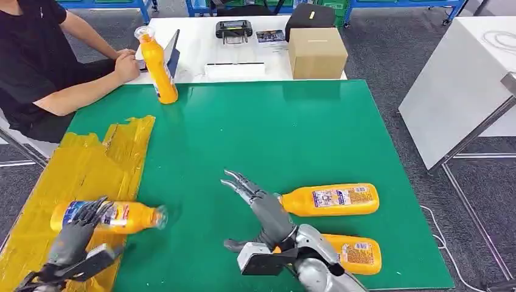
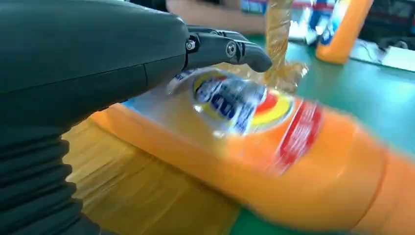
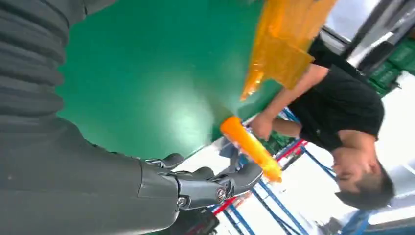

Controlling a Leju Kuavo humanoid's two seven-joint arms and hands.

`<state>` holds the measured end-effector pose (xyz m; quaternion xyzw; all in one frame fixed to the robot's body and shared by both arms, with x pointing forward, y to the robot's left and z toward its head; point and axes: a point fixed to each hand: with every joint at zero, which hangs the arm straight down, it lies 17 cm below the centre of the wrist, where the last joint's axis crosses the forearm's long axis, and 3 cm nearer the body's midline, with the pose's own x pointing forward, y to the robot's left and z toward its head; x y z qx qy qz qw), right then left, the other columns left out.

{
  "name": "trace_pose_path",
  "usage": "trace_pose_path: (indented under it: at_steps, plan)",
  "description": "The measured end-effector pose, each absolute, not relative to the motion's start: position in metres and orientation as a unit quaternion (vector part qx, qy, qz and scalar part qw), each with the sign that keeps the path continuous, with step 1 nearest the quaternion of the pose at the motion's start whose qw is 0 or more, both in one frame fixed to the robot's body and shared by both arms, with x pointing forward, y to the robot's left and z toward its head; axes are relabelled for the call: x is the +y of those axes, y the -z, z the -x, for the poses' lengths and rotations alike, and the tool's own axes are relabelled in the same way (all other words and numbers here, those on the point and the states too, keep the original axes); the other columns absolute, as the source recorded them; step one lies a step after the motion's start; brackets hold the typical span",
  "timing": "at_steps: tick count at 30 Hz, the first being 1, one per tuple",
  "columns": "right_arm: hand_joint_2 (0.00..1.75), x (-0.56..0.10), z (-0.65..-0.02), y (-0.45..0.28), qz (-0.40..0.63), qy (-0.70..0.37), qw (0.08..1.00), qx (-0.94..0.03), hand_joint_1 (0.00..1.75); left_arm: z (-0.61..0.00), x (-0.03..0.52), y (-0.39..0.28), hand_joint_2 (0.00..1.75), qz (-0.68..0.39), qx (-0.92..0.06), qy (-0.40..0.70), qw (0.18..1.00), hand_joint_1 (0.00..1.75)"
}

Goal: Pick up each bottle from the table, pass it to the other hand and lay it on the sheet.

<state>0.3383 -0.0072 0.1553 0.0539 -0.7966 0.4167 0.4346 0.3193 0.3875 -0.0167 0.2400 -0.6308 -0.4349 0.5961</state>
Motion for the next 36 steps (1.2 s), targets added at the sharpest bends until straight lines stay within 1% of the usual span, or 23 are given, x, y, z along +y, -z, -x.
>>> trace_pose_path:
  at_steps: [3,6,10,14,23,27,31,34,36]
  plan:
    - [1.75,-0.041,-0.339,-0.140,-0.037,-0.427,0.446,-0.786,0.00,-0.281,0.397,0.002,0.00,-0.216,-0.630,0.433,0.608,0.00]
    - [1.75,-0.073,-0.330,-0.134,-0.011,-0.431,0.447,-0.784,0.00,-0.261,0.408,-0.023,0.00,-0.222,-0.652,0.393,0.609,0.00]
    - [1.75,-0.098,-0.306,-0.136,0.025,-0.426,0.438,-0.791,0.00,-0.267,0.410,-0.054,0.00,-0.220,-0.703,0.296,0.608,0.00]
    - [1.75,-0.114,-0.283,-0.139,0.042,-0.415,0.442,-0.794,0.00,-0.274,0.408,-0.084,0.00,-0.186,-0.753,0.202,0.598,0.00]
    - [1.75,-0.136,-0.275,-0.140,0.056,-0.414,0.458,-0.785,0.00,-0.287,0.403,-0.108,0.00,-0.166,-0.784,0.154,0.577,0.00]
    - [1.75,-0.156,-0.265,-0.128,0.069,-0.433,0.480,-0.760,0.00,-0.286,0.394,-0.125,0.00,-0.082,-0.812,0.098,0.569,0.00]
    - [1.75,-0.167,-0.258,-0.123,0.075,-0.447,0.485,-0.748,0.00,-0.286,0.398,-0.133,0.00,-0.073,-0.822,0.073,0.560,0.00]
    - [1.75,-0.181,-0.254,-0.115,0.091,-0.455,0.505,-0.728,0.00,-0.282,0.392,-0.142,0.00,-0.043,-0.832,0.057,0.550,0.00]
    - [1.75,-0.196,-0.250,-0.106,0.108,-0.461,0.525,-0.707,0.00,-0.279,0.390,-0.145,0.00,-0.042,-0.835,0.049,0.547,0.00]
